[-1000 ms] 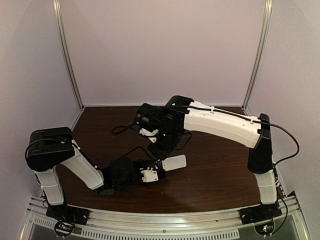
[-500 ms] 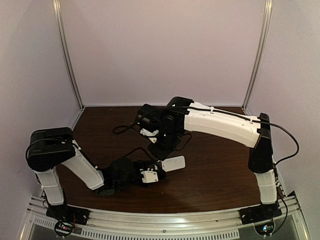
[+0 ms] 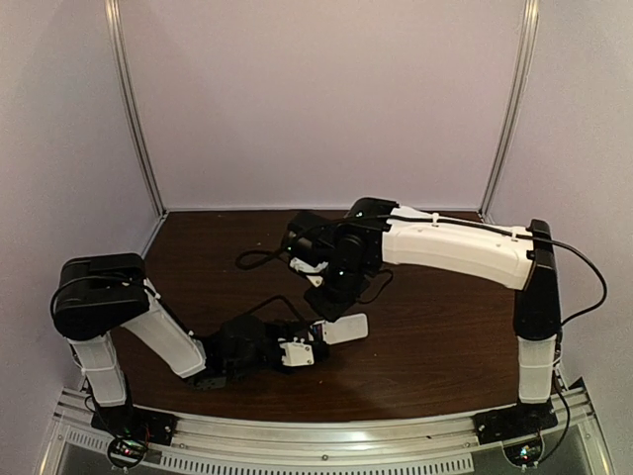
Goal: Unload the batteries from the remote control
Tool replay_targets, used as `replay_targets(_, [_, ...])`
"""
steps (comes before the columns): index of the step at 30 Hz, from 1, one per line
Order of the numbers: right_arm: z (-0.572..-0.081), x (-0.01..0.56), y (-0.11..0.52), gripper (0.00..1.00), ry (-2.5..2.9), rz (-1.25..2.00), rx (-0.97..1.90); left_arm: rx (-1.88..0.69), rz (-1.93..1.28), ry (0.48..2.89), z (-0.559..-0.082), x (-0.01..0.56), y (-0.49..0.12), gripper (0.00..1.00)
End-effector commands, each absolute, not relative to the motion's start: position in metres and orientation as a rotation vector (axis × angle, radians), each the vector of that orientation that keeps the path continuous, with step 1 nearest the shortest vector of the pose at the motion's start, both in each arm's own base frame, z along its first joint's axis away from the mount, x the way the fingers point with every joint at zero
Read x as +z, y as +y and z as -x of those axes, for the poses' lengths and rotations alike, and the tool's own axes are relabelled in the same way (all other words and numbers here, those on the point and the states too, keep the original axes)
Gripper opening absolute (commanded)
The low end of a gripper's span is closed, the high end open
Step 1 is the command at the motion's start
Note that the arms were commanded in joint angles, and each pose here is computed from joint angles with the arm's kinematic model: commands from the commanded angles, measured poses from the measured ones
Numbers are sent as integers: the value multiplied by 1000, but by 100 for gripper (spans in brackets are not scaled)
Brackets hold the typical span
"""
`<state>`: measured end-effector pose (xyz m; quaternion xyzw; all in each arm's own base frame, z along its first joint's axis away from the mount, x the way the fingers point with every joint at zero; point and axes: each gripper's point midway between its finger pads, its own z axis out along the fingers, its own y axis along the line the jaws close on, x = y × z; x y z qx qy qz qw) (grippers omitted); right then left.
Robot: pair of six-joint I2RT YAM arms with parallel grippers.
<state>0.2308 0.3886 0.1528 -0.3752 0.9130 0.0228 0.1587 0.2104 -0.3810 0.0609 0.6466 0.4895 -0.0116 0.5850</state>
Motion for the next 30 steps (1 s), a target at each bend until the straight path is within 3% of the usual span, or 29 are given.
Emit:
replay_targets(1, [-250,171,367,0,2560,980,-43,-58,-1489,1103,-203,69,-385,0])
replay_targets(13, [-225,193,360,0,2474,1090,49,-208,-1546,1117,-185,70,-394,0])
replay_targets(30, [-169,176,373,0,2400,1379,266,-367,-1619,1079,-161,74,-401,0])
